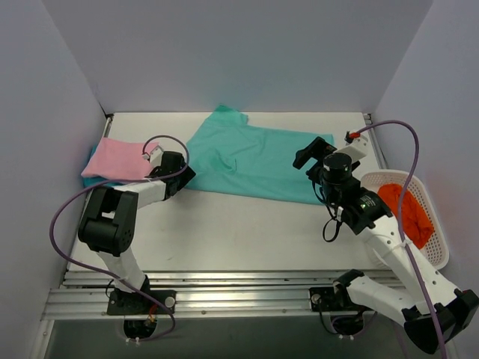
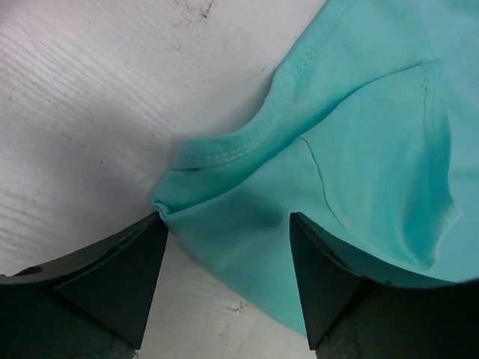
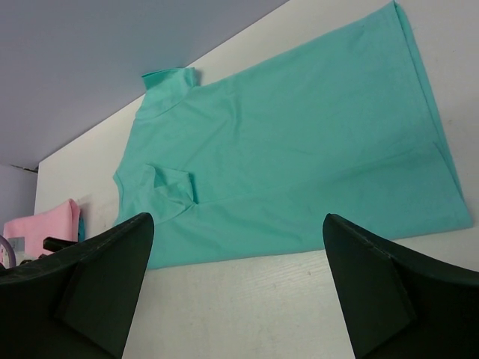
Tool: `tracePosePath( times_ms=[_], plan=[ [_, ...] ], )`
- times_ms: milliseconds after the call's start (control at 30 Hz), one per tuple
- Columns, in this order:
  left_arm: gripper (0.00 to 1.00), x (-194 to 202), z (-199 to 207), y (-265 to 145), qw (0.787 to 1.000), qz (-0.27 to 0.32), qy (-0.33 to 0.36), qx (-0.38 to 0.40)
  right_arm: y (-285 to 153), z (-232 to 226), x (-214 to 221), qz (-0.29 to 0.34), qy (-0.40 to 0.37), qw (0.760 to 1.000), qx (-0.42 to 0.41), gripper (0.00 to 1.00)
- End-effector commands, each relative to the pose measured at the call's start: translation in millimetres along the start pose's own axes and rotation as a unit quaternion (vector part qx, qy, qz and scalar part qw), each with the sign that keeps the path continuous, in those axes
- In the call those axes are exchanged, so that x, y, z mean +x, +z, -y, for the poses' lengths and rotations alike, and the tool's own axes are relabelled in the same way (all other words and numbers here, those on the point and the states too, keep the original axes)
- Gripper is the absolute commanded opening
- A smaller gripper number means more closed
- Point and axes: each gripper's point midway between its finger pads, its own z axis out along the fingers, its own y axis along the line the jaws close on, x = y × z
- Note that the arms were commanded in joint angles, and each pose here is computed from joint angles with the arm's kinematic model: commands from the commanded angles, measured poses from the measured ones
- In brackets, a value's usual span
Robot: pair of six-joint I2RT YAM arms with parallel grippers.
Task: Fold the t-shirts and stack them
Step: Fold the tshirt
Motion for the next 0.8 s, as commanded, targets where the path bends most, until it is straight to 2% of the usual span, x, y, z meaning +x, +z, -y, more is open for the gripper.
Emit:
tracePosePath(
  times_ms=[0,33,100,133,267,667,733,767],
  plan=[
    [0.75,14.0,-16.2,13.3,0.999,-0.017,0.002,-0.030,-2.7,6.8,-10.8,0.018,-0.011,1.000,0.018,0.91],
    [0.61,12.7,-15.8,14.2,0.999,-0.016,0.002,-0.030,-2.2,7.1,-9.7,0.016,-0.012,1.000,0.018,0.91],
    [0.46,12.2,-16.5,15.5,0.999,-0.013,0.003,-0.032,-0.5,7.9,-7.6,0.015,-0.013,1.000,0.019,0.91],
    [0.31,13.3,-17.1,15.1,0.999,-0.015,0.005,-0.033,-0.3,8.3,-7.1,0.014,-0.014,1.000,0.020,0.91],
    [0.09,12.8,-19.6,8.7,0.999,-0.017,0.012,-0.037,-0.8,9.6,-5.9,0.013,-0.016,1.000,0.022,0.91],
    [0.08,3.5,-24.9,-88.7,0.999,-0.006,0.039,-0.006,-27.7,21.3,-27.0,0.041,0.002,0.999,0.029,0.91],
    [0.15,2.5,-28.2,-102.8,0.999,-0.009,0.047,0.001,-33.2,22.4,-29.7,0.043,0.007,0.999,0.027,0.91],
    [0.21,2.2,-28.2,-107.5,0.999,-0.009,0.049,0.005,-34.4,22.4,-29.9,0.042,0.007,0.999,0.026,0.91]
  ],
)
